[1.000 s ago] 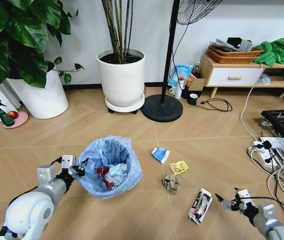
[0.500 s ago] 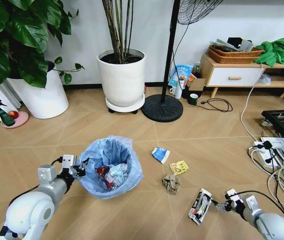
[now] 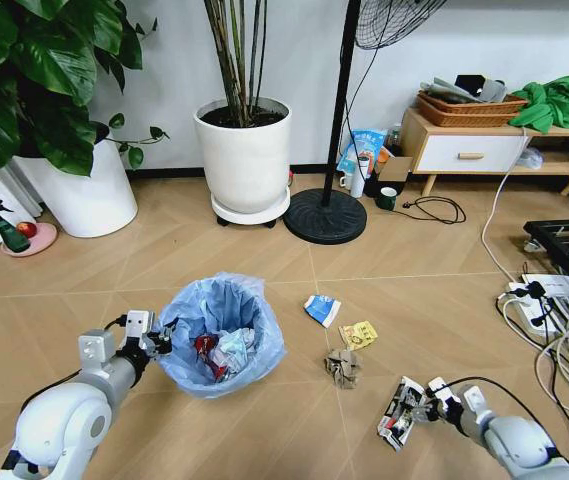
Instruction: Pick up the trash bin and place the garbage on the floor into it.
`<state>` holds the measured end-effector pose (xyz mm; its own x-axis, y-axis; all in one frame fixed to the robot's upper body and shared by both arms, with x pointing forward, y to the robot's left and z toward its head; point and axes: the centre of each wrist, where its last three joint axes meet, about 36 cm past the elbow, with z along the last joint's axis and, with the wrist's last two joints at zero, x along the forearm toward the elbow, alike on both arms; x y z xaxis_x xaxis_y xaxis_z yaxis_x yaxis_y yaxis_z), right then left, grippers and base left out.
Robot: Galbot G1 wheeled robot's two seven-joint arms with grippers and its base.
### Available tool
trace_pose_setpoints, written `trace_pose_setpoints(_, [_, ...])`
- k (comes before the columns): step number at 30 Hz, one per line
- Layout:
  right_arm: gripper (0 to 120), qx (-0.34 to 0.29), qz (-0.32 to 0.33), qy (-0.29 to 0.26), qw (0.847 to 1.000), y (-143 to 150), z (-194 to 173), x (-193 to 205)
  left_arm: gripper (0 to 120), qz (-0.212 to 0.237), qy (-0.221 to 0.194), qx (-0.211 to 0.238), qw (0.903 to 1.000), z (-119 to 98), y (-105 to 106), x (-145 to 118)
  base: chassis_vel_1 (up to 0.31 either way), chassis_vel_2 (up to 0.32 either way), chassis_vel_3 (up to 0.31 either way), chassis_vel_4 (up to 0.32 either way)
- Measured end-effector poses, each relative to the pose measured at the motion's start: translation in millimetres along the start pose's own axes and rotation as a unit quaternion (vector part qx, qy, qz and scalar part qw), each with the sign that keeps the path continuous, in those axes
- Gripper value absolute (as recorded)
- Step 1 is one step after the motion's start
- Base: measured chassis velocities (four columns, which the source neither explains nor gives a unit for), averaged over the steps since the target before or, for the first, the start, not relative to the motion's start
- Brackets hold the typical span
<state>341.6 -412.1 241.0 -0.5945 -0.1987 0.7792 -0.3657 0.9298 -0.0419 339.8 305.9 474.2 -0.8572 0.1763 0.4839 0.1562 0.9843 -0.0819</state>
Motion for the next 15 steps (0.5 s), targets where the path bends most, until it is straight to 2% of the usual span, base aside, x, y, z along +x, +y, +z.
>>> trace_pose_setpoints(4, [100, -0.017, 0.005, 0.005, 1.000, 14, 1, -16, 0, 0.000, 0.003, 0.001, 1.0000, 1, 2, -4, 0.000, 0.000, 0.000, 0.000])
trace_pose_setpoints(15, [100, -0.018, 0.021, 0.014, 1.000, 9, 1, -28, 0, -0.001, 0.006, 0.002, 1.0000, 2, 4, -7, 0.000, 0.000, 0.000, 0.000])
